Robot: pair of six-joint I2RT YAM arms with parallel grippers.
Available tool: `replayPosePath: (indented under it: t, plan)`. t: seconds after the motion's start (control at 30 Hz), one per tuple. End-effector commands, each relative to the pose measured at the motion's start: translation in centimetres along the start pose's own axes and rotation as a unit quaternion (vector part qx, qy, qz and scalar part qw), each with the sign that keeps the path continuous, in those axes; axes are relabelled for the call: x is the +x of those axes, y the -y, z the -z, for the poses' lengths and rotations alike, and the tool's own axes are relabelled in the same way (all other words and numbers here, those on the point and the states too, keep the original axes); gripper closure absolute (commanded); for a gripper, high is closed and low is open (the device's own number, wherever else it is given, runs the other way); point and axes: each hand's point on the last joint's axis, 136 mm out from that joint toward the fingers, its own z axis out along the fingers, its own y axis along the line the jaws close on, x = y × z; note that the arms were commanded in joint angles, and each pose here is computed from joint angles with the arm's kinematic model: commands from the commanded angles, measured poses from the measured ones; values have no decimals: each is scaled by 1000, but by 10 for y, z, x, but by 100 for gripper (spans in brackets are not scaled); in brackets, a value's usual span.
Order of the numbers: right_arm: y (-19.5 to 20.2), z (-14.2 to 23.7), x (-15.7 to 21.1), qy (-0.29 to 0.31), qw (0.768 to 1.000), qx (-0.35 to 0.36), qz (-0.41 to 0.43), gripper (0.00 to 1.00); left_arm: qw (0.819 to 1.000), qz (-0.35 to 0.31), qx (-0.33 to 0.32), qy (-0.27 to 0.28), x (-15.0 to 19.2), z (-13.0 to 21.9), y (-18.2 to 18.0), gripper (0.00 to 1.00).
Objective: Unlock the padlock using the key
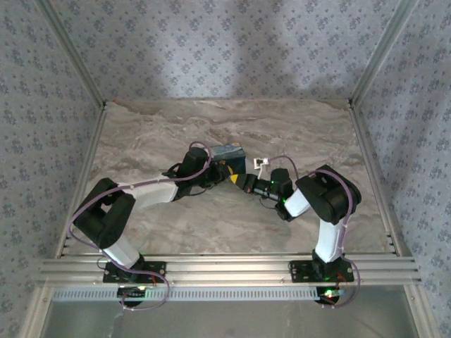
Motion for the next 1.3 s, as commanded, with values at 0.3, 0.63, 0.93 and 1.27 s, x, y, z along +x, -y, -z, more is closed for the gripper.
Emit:
replayPosePath:
  t: [0.3,0.63,0.93,1.27]
  plan:
    - [-21,-8,-17,5,989,-42,-140,100,999,-13,43,5,-3,10,28,87]
    - [-35,-15,-25,-9,974,-66,-215,100,999,-12,45,6,-3,9,27,87]
    - [-34,-19,-19,-26,967,-67,-244,100,999,-12,44,6,-2,9,26,87]
    - [-37,-19,-18,-33,962,-71,-260,100,999,-14,40,7,-2,7,23,88]
